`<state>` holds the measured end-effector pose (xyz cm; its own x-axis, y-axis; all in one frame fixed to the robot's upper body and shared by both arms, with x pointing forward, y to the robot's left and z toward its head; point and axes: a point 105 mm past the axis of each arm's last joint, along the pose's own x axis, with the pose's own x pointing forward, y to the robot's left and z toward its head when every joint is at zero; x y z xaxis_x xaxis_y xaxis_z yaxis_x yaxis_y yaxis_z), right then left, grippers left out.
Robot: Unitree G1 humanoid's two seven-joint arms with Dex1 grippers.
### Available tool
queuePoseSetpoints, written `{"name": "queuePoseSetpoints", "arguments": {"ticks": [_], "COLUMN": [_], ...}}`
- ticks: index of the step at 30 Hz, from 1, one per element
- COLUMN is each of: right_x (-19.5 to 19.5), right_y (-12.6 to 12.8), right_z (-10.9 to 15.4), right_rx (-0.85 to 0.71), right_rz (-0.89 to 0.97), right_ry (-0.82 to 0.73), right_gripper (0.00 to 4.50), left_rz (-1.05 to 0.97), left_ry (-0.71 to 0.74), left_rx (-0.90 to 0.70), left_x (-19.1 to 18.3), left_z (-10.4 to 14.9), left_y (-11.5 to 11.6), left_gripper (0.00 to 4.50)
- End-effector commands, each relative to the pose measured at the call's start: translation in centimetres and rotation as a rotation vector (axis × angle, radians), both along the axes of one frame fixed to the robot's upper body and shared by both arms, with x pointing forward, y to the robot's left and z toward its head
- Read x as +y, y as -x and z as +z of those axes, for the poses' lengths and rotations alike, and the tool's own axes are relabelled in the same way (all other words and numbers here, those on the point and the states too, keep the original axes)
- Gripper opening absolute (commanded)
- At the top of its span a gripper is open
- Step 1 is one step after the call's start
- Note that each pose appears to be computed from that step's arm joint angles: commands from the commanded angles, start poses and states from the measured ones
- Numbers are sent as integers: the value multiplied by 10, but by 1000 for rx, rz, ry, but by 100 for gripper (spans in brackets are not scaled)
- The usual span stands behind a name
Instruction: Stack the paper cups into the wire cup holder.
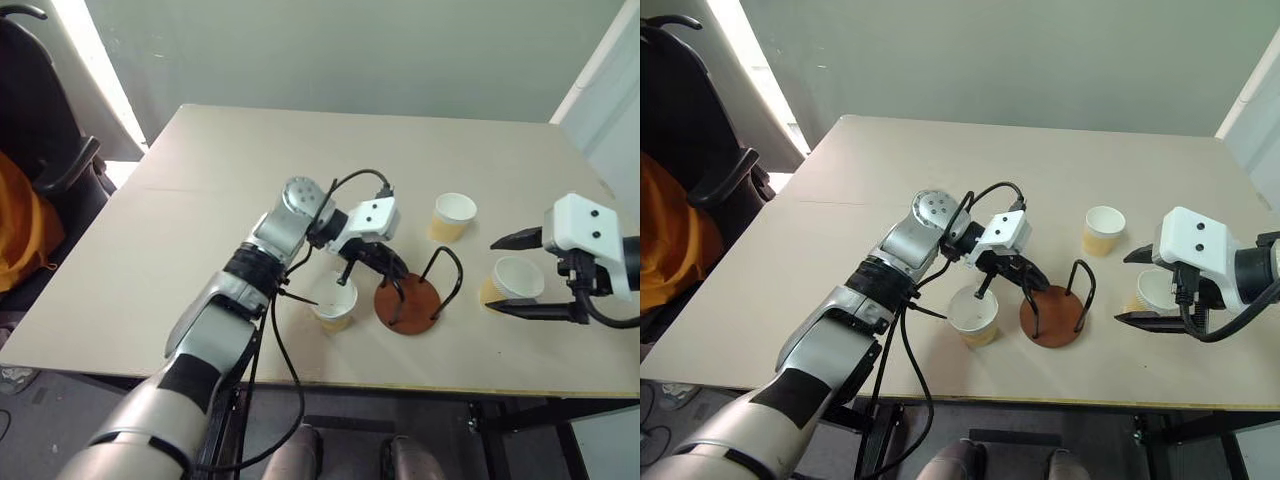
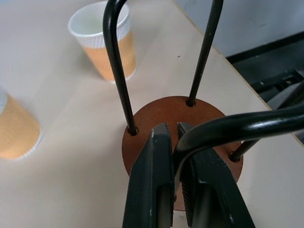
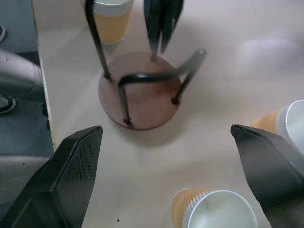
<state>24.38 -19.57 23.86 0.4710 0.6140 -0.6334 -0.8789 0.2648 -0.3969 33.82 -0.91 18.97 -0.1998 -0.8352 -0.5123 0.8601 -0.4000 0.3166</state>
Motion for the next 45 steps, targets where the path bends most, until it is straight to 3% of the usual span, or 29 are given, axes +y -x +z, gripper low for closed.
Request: {"name": "queuePoseSetpoints", "arguments": {"ticks": [1, 6, 12, 17, 26, 30, 37, 42, 45], "right_x": [2, 4, 6, 2, -15, -36, -43, -49, -49], "right_y": [2, 2, 3, 3, -4, -12, -27, -33, -37], "right_z": [11, 10, 9, 7, 3, -10, -26, -40, -48], "right_rx": [-52, -53, -50, -37, -21, 7, 28, 60, 80], "right_rz": [0, -7, -8, -14, -56, -110, -104, -111, -108], "right_ry": [6, 5, 3, 14, 54, 119, 169, 216, 217], "right_gripper": [450, 450, 450, 450, 450, 450, 450, 450, 450], "left_rz": [-63, -59, -35, -17, -8, 14, 85, 196, 210], "left_ry": [-14, -47, -51, -43, -31, -7, 25, 119, 174], "left_rx": [-53, -64, -74, -117, -190, -227, -258, -207, -145], "left_x": [-3, -1, -4, -5, 9, 20, 72, 104, 113], "left_z": [11, 6, 5, 7, 27, 46, 68, 83, 88], "left_y": [3, 0, -6, -11, -17, -19, -12, 3, 27], "left_gripper": [3, 3, 176, 352, 352, 352, 352, 352, 352]}}
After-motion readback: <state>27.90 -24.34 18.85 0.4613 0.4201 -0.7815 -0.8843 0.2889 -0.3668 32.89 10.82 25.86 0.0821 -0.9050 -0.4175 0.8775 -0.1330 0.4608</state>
